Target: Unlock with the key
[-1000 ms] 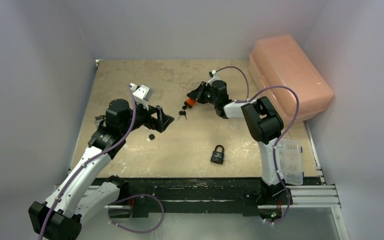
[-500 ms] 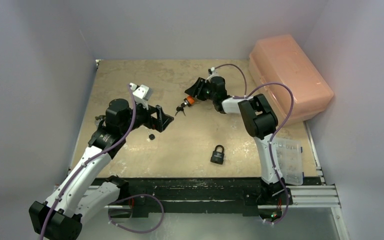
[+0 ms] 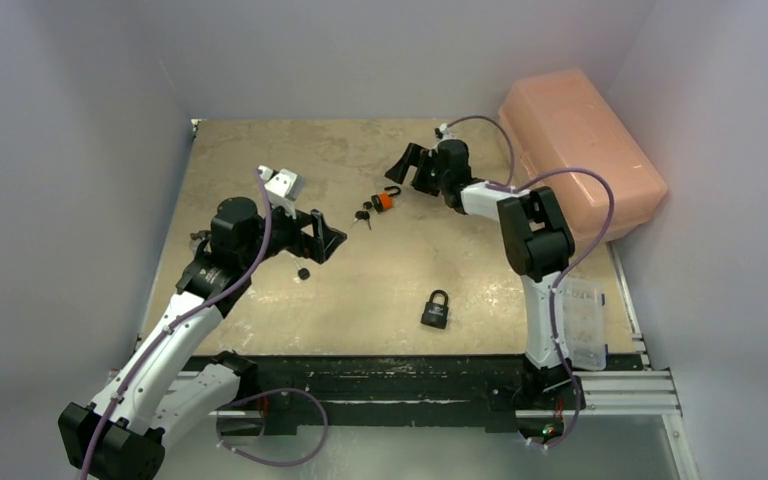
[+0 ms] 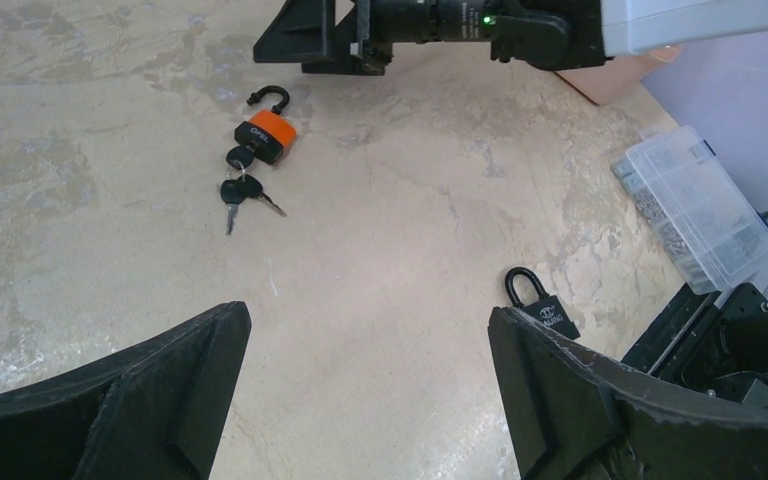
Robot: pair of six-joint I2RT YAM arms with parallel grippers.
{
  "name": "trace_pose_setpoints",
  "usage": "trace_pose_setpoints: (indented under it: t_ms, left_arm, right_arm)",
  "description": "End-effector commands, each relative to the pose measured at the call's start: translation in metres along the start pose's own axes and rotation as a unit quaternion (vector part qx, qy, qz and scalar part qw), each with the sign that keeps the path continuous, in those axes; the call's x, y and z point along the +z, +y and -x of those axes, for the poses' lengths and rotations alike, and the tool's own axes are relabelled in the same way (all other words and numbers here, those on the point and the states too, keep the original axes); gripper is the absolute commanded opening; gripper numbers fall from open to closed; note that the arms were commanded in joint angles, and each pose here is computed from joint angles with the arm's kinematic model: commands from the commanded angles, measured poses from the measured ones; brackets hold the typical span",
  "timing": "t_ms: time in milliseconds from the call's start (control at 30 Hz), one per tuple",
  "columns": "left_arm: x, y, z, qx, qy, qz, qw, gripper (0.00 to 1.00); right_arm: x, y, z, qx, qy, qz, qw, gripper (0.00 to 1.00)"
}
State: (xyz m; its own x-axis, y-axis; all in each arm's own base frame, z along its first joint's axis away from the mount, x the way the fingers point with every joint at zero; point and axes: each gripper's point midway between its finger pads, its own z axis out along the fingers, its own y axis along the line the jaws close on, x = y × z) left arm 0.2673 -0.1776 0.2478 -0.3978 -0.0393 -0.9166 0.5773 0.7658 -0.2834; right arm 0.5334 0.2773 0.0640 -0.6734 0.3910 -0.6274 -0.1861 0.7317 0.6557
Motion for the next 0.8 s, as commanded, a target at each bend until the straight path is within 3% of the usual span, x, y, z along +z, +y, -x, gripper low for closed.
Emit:
trace_pose_setpoints:
  t_ms: [0, 333, 533, 767]
  left_arm:
    - [-0.005, 0.003, 0.027, 0.021, -0.035, 0.014, 0.999, 0.97]
    - [-0.014, 0.045, 0.03, 0.009, -0.044, 0.139, 0.989, 0.95]
    - [-0.015, 0.056, 0.025, 0.001, -0.032, 0.17, 0.985, 0.95]
    - [-0.021, 0.064, 0.029, -0.003, -0.04, 0.197, 0.98, 0.94]
  right_arm:
    - [-0.036, 0.009, 0.036, -0.039, -0.043, -0.039, 0.998, 0.99]
    - [-0.103, 0.002, 0.018, -0.07, -0.017, -0.169, 0.983, 0.99]
    - [-0.164, 0.0, -0.036, -0.083, 0.012, -0.318, 0.944, 0.99]
    - [-0.222, -0.024, -0.119, -0.042, 0.094, -0.345, 0.933, 0.99]
